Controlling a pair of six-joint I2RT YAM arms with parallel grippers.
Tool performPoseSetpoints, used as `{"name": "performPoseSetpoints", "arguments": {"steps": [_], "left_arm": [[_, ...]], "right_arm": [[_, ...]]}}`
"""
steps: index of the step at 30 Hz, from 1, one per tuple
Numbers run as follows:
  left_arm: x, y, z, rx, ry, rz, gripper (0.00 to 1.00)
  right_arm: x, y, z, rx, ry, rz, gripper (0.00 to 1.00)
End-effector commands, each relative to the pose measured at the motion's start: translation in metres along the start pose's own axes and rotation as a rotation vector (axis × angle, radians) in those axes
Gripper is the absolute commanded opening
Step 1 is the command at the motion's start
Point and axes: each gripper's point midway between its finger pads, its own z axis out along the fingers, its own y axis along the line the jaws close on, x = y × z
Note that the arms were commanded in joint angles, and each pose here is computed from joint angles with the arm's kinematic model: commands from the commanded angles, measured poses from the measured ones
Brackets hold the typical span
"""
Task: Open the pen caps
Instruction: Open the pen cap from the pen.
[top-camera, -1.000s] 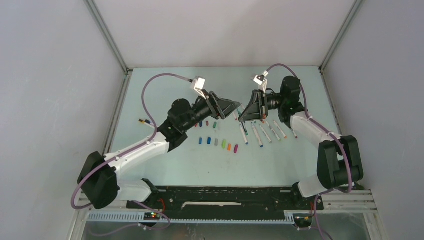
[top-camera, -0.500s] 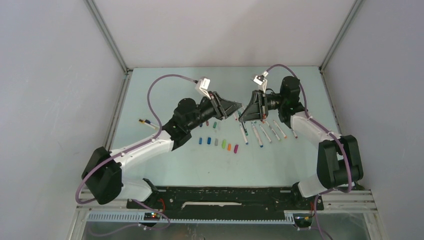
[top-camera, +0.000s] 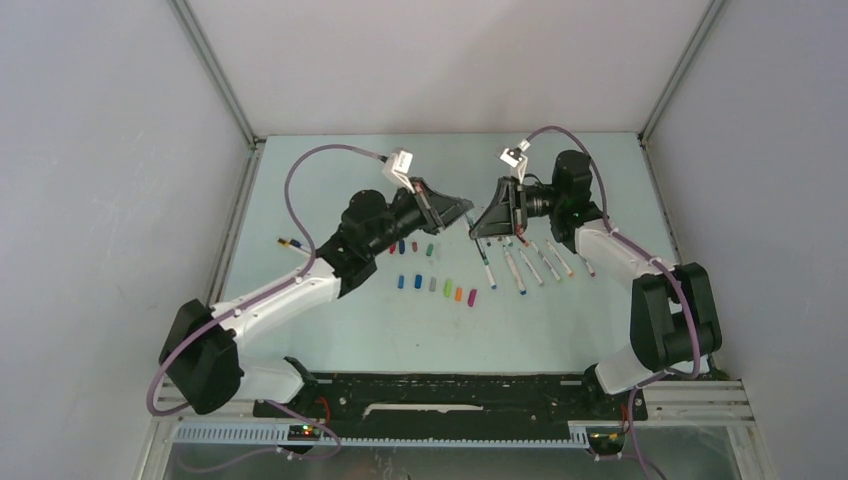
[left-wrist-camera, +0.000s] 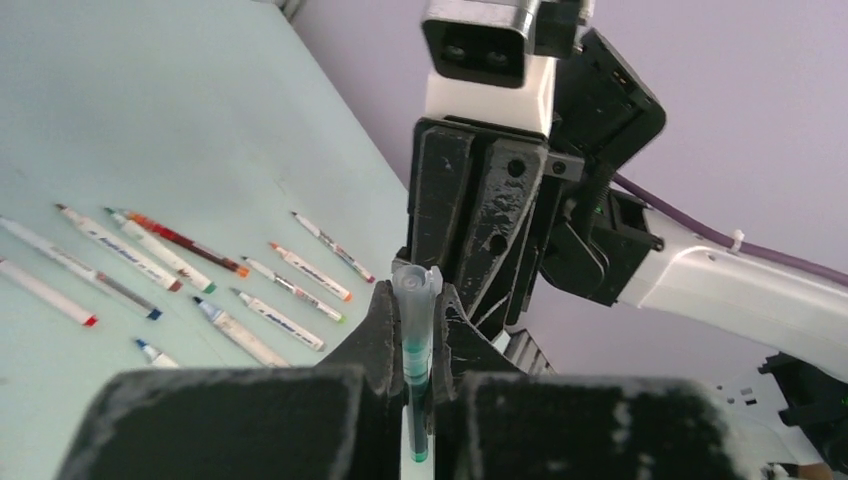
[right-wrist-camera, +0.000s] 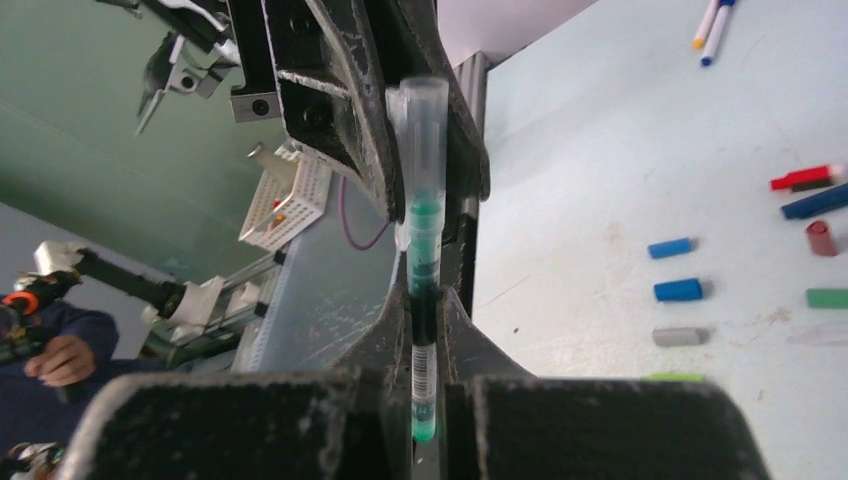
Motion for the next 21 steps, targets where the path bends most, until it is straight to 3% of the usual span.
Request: {"name": "performPoseSetpoints", "arguments": {"steps": [1,6,11,17,21], "left_arm": [[-0.145,-0.001,-0.037,-0.088,-0.460,0.098,0.00],[-0.190,0.003,-0.054,-0.124,-0.603,0.105,0.00],[-0.194,0.008,-0.061,-0.126,-0.604,0.106,0.00],[-0.144,0.058,-0.062,-0.202,-0.404,-0.019,0.00],[-0.086,0.099,-0.060,-0.305,-0.182,-0.121,0.00]], "right_arm": [[0.008,0.008,0.006,-0.061,0.050,-0.007,0.00],[0.018,0.005,0.018,-0.088,0.078,0.020,0.00],[0.018,0.001,0.017,-0.088,0.077,0.020,0.00],[0.002,-0.029,-0.019,0.051,-0.032,0.022,0.00],[0.002,-0.067,-0.052,0.309,-0.050,0.038,0.00]]}}
